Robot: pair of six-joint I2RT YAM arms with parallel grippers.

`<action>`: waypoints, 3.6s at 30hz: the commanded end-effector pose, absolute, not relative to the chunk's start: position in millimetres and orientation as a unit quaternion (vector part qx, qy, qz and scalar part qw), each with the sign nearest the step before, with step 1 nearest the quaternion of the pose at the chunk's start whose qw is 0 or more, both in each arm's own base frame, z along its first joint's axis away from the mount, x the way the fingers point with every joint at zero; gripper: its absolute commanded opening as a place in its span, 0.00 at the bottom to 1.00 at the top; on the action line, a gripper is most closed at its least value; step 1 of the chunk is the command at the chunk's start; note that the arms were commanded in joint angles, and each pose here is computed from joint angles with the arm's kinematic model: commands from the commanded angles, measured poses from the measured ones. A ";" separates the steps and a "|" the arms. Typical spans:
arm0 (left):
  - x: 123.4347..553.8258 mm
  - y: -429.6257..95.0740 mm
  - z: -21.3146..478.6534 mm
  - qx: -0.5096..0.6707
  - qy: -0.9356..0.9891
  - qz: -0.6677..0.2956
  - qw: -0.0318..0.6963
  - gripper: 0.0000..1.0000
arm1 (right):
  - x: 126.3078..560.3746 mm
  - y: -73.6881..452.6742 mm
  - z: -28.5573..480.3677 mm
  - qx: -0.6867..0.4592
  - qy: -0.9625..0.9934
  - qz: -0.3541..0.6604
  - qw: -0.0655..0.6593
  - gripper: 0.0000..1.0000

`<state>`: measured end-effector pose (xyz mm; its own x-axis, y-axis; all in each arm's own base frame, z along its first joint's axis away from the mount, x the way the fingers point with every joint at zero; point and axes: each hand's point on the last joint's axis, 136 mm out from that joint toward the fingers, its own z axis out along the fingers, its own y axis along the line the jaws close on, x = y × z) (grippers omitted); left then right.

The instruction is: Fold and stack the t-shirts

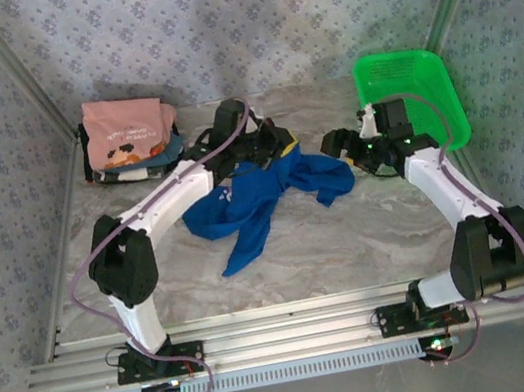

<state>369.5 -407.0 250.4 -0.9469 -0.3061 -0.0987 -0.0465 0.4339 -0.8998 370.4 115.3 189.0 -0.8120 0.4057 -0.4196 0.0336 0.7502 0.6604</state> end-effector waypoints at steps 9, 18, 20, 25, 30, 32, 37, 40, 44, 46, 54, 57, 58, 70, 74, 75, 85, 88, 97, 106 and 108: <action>310.3 -359.0 120.1 -0.165 0.880 -0.446 0.011 0.47 | 337.6 124.6 139.1 0.172 0.910 0.303 0.226 0.88; 298.6 -278.6 96.0 -0.178 0.919 -0.350 0.029 0.71 | 311.3 168.7 117.9 0.168 0.924 0.314 0.142 0.87; 303.5 -282.8 93.2 -0.172 0.918 -0.355 0.034 0.71 | 305.8 169.5 108.6 0.176 0.926 0.307 0.128 0.87; 327.6 -314.5 98.8 -0.143 0.907 -0.394 0.042 0.69 | 297.5 165.2 85.4 0.212 0.926 0.296 0.097 0.84; 326.8 -331.1 72.9 -0.117 0.921 -0.372 0.008 0.66 | 294.7 162.2 78.6 0.258 0.911 0.311 0.084 0.82; 326.2 -327.9 55.6 -0.117 0.928 -0.354 0.000 0.63 | 292.9 162.6 75.5 0.283 0.900 0.324 0.073 0.82; 317.3 -293.1 25.1 -0.130 0.949 -0.286 -0.010 0.27 | 286.5 168.4 69.0 0.341 0.869 0.355 0.055 0.81; 309.4 -264.1 19.6 -0.143 0.956 -0.257 -0.009 0.16 | 282.9 171.8 59.9 0.369 0.854 0.363 0.050 0.81; 299.4 -254.2 16.3 -0.142 0.954 -0.263 -0.022 0.12 | 289.4 168.1 50.2 0.404 0.833 0.369 0.081 0.80; 294.2 -254.3 13.6 -0.139 0.954 -0.265 -0.031 0.10 | 297.2 163.6 51.2 0.410 0.828 0.368 0.105 0.80; 297.4 -265.2 16.8 -0.123 0.948 -0.291 -0.035 0.10 | 318.4 181.5 46.8 0.417 0.809 0.401 0.104 0.76; 296.8 -265.4 17.0 -0.121 0.948 -0.293 -0.034 0.10 | 317.2 181.9 43.7 0.421 0.811 0.393 0.104 0.76; 297.1 -265.0 16.5 -0.121 0.947 -0.294 -0.035 0.10 | 316.7 181.0 41.7 0.425 0.810 0.391 0.104 0.75; 297.6 -265.7 16.7 -0.121 0.946 -0.299 -0.035 0.09 | 330.8 193.4 36.9 0.444 0.787 0.418 0.093 0.65; 298.0 -265.7 16.7 -0.122 0.946 -0.299 -0.035 0.09 | 334.5 196.0 37.5 0.443 0.789 0.417 0.089 0.61; 298.0 -265.6 16.5 -0.123 0.946 -0.299 -0.035 0.09 | 336.2 196.7 37.6 0.443 0.789 0.417 0.088 0.59; 299.3 -263.9 15.5 -0.127 0.946 -0.297 -0.033 0.09 | 341.6 196.0 34.0 0.446 0.795 0.404 0.073 0.35; 300.5 -263.0 16.0 -0.130 0.945 -0.299 -0.032 0.09 | 342.8 191.1 34.6 0.450 0.796 0.397 0.076 0.18; 325.8 -264.0 74.5 -0.118 0.930 -0.346 0.023 0.39 | 354.2 174.5 77.5 0.394 0.829 0.378 0.121 0.00; 322.3 -202.7 162.3 -0.170 0.915 -0.350 0.103 0.76 | 352.0 146.6 130.2 0.325 0.861 0.353 0.171 0.00; 309.1 -179.8 152.6 -0.201 0.916 -0.334 0.099 0.77 | 352.6 141.5 144.1 0.312 0.860 0.358 0.189 0.00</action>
<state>336.0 -209.7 175.0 -0.9144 -0.3872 -0.1184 -0.1864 0.6622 -0.7258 362.5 152.6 137.2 -0.7041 0.7085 -0.0479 0.4302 0.4793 0.7650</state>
